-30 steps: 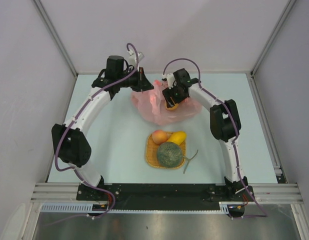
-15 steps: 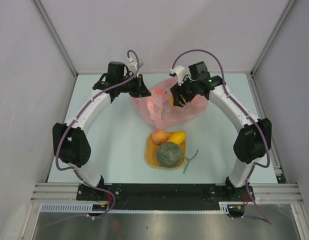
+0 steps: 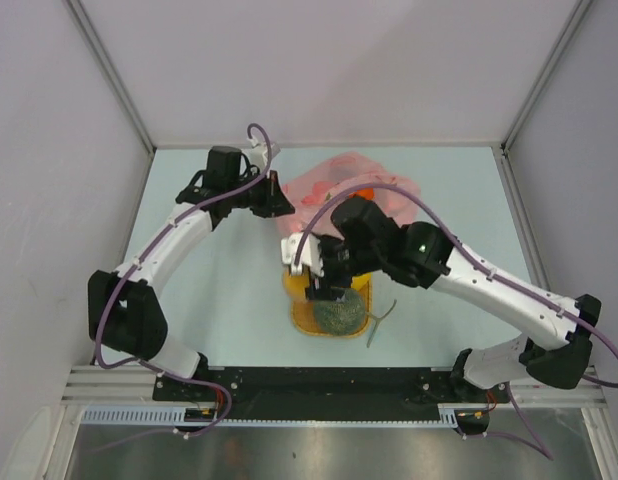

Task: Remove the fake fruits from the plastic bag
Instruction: Place the fake fruit on the plate.

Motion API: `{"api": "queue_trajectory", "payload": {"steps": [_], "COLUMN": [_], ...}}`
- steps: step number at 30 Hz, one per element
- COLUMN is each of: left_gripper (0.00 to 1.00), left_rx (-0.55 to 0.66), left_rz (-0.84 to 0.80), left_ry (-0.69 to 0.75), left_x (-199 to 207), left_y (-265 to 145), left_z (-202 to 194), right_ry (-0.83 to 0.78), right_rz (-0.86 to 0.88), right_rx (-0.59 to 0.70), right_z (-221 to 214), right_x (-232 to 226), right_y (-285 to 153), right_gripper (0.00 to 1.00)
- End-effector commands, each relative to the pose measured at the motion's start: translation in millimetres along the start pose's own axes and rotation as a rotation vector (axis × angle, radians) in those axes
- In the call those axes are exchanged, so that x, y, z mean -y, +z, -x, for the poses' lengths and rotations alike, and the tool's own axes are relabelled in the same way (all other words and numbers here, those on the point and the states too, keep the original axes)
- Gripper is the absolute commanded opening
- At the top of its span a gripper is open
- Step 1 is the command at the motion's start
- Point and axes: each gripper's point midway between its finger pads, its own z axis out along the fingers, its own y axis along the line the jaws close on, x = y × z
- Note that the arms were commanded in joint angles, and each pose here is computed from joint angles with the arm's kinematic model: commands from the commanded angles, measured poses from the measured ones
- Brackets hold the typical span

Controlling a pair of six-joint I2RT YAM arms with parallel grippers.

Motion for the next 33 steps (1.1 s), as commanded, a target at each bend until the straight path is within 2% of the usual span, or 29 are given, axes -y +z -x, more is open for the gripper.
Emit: {"api": "queue_trajectory", "payload": {"steps": [1, 3, 6, 10, 14, 16, 22, 28, 33], "left_gripper": [0.00, 0.00, 0.00, 0.00, 0.00, 0.00, 0.00, 0.00, 0.00], "left_rx": [0.120, 0.153, 0.098, 0.013, 0.027, 0.036, 0.110, 0.124, 0.133], "left_rz": [-0.030, -0.001, 0.030, 0.073, 0.046, 0.048, 0.048, 0.041, 0.048], "left_ry": [-0.018, 0.029, 0.053, -0.011, -0.025, -0.040, -0.001, 0.008, 0.016], "left_x": [18.6, 18.7, 10.5, -3.3, 5.0, 6.0, 12.7, 11.0, 8.9], "left_y": [-20.1, -33.2, -34.5, -38.3, -49.5, -51.4, -61.2, -59.1, -56.4], "left_z": [17.2, 17.2, -6.4, -45.7, -69.1, -74.7, -59.5, -49.9, -37.4], "right_ry": [-0.130, -0.114, -0.123, -0.215, -0.260, -0.306, -0.413, -0.485, -0.496], "right_rz": [0.155, 0.219, 0.301, 0.305, 0.317, 0.268, 0.156, 0.119, 0.119], "right_rx": [-0.176, -0.215, -0.292, -0.361, -0.485, -0.525, -0.595, -0.673, -0.684], "right_z": [-34.1, -37.3, -44.4, -48.3, -69.1, -79.9, -91.5, -111.6, -112.9], "right_x": [-46.9, -55.6, -69.7, -77.3, -84.3, -83.2, -72.6, -58.0, -51.2], "right_y": [18.2, 37.7, 67.8, 105.9, 127.4, 134.9, 139.3, 145.7, 151.0], "right_gripper": [0.00, 0.00, 0.00, 0.00, 0.00, 0.00, 0.00, 0.00, 0.00]}}
